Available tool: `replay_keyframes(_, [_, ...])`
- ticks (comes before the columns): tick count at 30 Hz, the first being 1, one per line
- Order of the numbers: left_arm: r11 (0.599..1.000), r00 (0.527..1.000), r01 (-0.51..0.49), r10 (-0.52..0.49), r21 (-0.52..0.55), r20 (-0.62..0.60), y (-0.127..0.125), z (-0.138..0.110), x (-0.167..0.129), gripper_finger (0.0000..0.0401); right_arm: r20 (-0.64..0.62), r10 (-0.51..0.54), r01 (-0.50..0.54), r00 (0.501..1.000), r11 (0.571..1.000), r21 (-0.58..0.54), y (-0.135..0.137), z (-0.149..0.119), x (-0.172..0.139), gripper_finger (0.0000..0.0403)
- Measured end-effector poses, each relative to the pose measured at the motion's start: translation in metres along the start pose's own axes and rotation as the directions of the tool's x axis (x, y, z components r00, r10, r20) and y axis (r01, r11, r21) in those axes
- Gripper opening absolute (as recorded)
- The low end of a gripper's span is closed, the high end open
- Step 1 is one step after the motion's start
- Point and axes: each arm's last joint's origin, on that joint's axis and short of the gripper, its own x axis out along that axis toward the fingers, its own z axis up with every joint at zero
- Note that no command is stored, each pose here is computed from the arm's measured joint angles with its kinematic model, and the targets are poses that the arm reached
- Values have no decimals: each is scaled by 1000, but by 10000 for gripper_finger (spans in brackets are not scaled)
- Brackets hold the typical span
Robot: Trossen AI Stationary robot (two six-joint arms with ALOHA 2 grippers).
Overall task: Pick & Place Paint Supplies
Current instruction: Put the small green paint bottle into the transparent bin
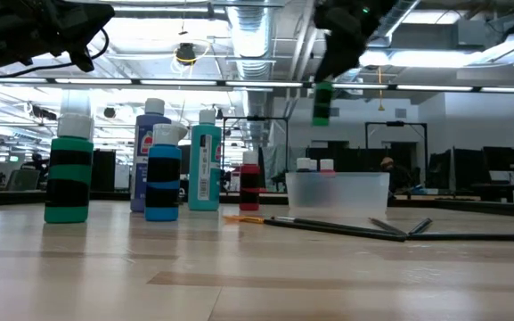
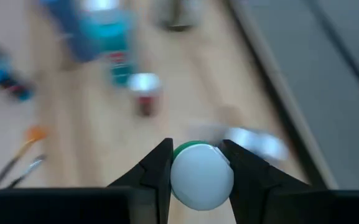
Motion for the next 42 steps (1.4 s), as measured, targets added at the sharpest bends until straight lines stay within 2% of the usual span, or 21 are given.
replay_keyframes(3, [1000,1000,0,0,0,0,0,0,0,2,6,-82,80,997,989,127,-21,-18,-8,108])
replay_keyframes(6, [1000,1000,0,0,0,0,0,0,0,2,-43,-112,119,993,963,241,-32,-42,1,108])
replay_keyframes(8, [1000,1000,0,0,0,0,0,0,0,2,-90,-118,139,989,951,275,-35,-59,13,108])
replay_keyframes(13, [1000,1000,0,0,0,0,0,0,0,2,-110,-133,162,985,930,330,-41,-85,36,108])
replay_keyframes(20, [1000,1000,0,0,0,0,0,0,0,2,-87,-167,187,982,908,375,-52,-91,45,108])
replay_keyframes(30, [1000,1000,0,0,0,0,0,0,0,2,-180,-133,192,975,911,366,-50,-95,95,108])
replay_keyframes(42, [1000,1000,-1,1,0,0,0,0,0,2,-170,-155,208,973,906,367,-61,-95,98,108])
